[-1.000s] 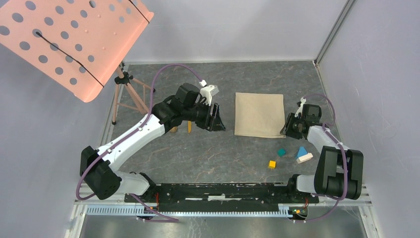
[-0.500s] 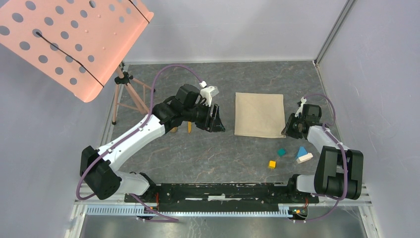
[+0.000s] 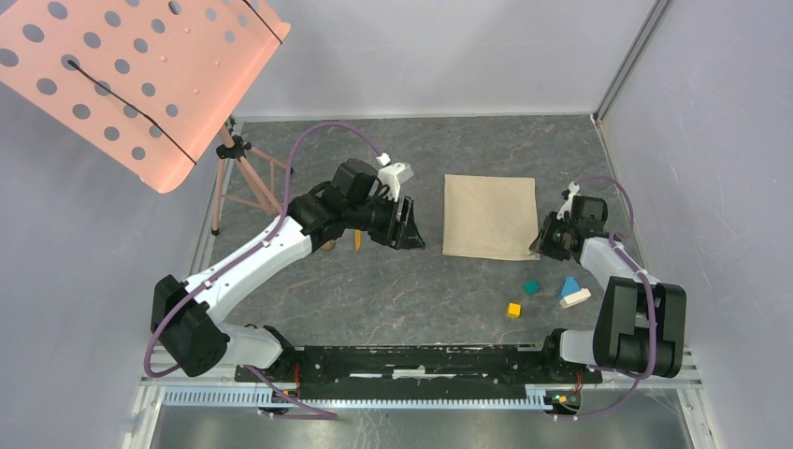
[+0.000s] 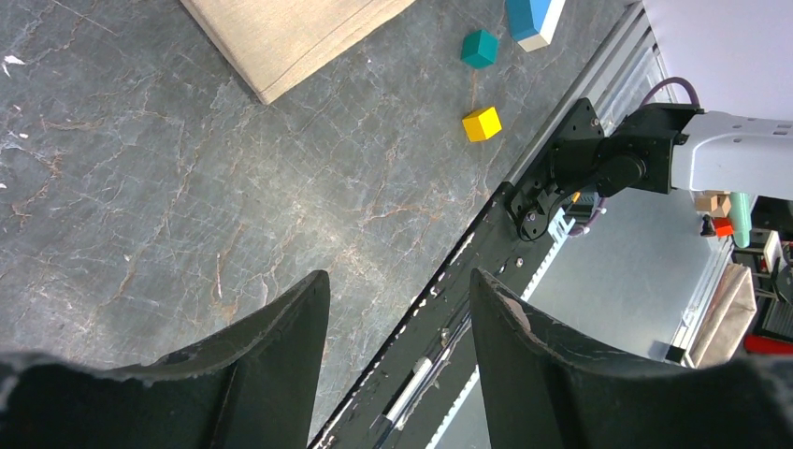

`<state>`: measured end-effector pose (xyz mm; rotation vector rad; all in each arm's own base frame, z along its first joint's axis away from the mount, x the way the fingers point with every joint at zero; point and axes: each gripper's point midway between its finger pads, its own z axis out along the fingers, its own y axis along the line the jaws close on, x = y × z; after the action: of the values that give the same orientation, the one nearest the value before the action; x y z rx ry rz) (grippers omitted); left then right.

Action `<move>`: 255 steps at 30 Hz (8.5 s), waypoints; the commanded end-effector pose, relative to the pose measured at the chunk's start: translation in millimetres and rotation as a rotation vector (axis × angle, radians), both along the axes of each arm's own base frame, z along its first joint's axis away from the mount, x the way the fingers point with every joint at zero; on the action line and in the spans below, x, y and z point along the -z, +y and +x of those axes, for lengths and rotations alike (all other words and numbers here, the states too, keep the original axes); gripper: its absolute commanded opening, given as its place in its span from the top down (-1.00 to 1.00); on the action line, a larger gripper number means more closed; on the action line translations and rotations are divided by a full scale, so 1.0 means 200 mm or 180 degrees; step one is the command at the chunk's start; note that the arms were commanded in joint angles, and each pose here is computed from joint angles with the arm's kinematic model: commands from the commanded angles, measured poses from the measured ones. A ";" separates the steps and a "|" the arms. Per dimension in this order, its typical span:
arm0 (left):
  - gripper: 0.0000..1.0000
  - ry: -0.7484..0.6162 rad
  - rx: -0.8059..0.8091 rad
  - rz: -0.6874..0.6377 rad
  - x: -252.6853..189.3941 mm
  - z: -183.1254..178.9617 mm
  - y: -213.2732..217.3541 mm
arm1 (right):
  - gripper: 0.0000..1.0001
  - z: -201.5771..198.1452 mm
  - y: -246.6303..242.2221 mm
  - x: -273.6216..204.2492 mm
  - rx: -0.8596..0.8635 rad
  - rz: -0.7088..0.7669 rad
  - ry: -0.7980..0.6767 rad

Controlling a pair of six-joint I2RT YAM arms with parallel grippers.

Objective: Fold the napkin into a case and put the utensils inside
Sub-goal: Pick up the top corner of the square-folded napkin from the center of the board, then fold the top corner of the square-folded napkin at the center of the board, then smooth out the upper triangle-folded napkin at the center of the board.

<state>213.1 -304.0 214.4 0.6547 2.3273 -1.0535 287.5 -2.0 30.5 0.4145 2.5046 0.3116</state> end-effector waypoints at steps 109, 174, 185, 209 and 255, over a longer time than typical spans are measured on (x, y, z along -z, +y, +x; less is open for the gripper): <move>0.76 0.0818 -0.1222 0.0367 1.10 0.32 -0.35 | 0.99 1.08 0.92 -0.19 -0.1485 0.1784 -0.1721; 0.25 -0.0121 -0.0963 -0.0615 0.75 1.40 -0.81 | 0.38 1.10 0.22 -0.23 -0.0881 0.1591 -0.1778; 0.53 -0.0042 -0.1437 -0.0256 0.90 1.46 -0.65 | 0.39 1.12 0.16 -0.13 -0.0685 0.1353 -0.1661; 0.71 0.0246 -0.1662 -0.0185 1.00 1.42 -0.51 | 0.24 1.14 -0.01 -0.05 -0.0278 0.1432 -0.1767; 0.71 -0.0049 -0.1342 -0.0161 0.85 1.38 -0.50 | 0.25 1.30 -0.13 -0.04 0.0136 0.1218 -0.1793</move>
<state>489.3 -414.0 29.6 0.0817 2.2820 -0.9484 541.5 -1.0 29.5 0.4119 1.9275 0.8560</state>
